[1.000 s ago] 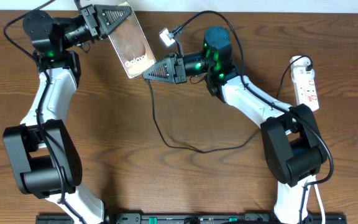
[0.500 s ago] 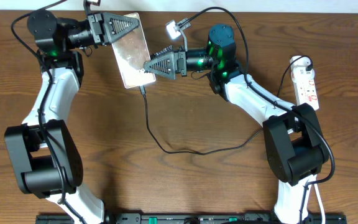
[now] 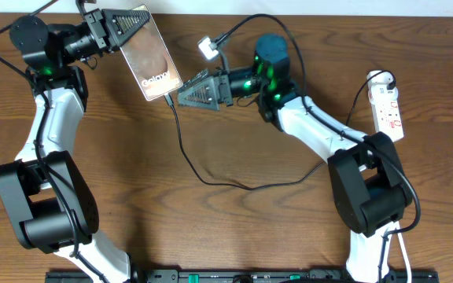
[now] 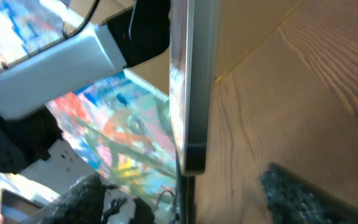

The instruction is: Plug charger to phone and switch on socket

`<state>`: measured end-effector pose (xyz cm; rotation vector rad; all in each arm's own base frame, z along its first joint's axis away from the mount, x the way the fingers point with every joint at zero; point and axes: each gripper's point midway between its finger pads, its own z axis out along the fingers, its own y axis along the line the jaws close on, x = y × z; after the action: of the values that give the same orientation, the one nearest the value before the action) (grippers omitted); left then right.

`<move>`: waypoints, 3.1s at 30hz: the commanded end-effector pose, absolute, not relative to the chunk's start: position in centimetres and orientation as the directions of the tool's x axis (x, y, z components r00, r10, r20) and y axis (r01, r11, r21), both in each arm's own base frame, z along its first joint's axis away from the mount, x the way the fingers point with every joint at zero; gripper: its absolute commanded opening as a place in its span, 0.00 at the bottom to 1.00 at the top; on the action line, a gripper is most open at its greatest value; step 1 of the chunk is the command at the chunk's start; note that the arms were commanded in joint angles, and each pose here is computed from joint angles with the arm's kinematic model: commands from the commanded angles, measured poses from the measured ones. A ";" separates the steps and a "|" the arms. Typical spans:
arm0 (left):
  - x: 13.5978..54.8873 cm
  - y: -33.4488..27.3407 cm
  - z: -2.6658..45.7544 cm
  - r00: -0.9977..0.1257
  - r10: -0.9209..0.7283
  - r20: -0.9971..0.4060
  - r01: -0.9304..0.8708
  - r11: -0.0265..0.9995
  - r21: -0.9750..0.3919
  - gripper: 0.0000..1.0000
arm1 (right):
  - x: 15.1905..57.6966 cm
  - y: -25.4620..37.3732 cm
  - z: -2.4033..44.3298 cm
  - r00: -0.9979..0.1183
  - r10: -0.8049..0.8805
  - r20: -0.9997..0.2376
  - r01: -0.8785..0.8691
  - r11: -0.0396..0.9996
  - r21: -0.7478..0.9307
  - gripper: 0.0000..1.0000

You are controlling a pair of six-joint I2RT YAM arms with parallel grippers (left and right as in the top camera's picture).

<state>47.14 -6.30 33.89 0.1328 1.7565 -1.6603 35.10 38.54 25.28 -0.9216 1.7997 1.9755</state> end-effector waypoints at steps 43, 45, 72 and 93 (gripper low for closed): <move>44.6 -8.8 34.4 -0.757 -0.241 -0.608 0.592 0.141 -0.793 0.07 | 34.8 40.5 26.1 -0.720 -0.147 -0.678 -0.662 -0.149 0.735 0.01; 44.5 -8.8 34.3 -0.760 -0.231 -0.608 0.593 0.138 -0.794 0.07 | 35.0 40.4 26.1 -0.721 -0.144 -0.678 -0.662 -0.146 0.735 0.01; 44.7 -7.9 34.3 -0.749 -0.249 -0.615 0.596 0.153 -0.788 0.07 | 37.0 37.5 26.1 -0.753 -0.136 -0.644 -0.631 -0.126 0.765 0.99; 45.2 -4.2 33.8 -0.721 -0.310 -0.619 0.585 0.205 -0.785 0.07 | 41.4 20.2 9.4 -0.974 0.026 -0.223 -0.121 0.775 0.621 0.99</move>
<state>45.62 -4.18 33.09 0.2219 1.7975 -1.6412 40.11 23.73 8.90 -0.0101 2.7526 1.3821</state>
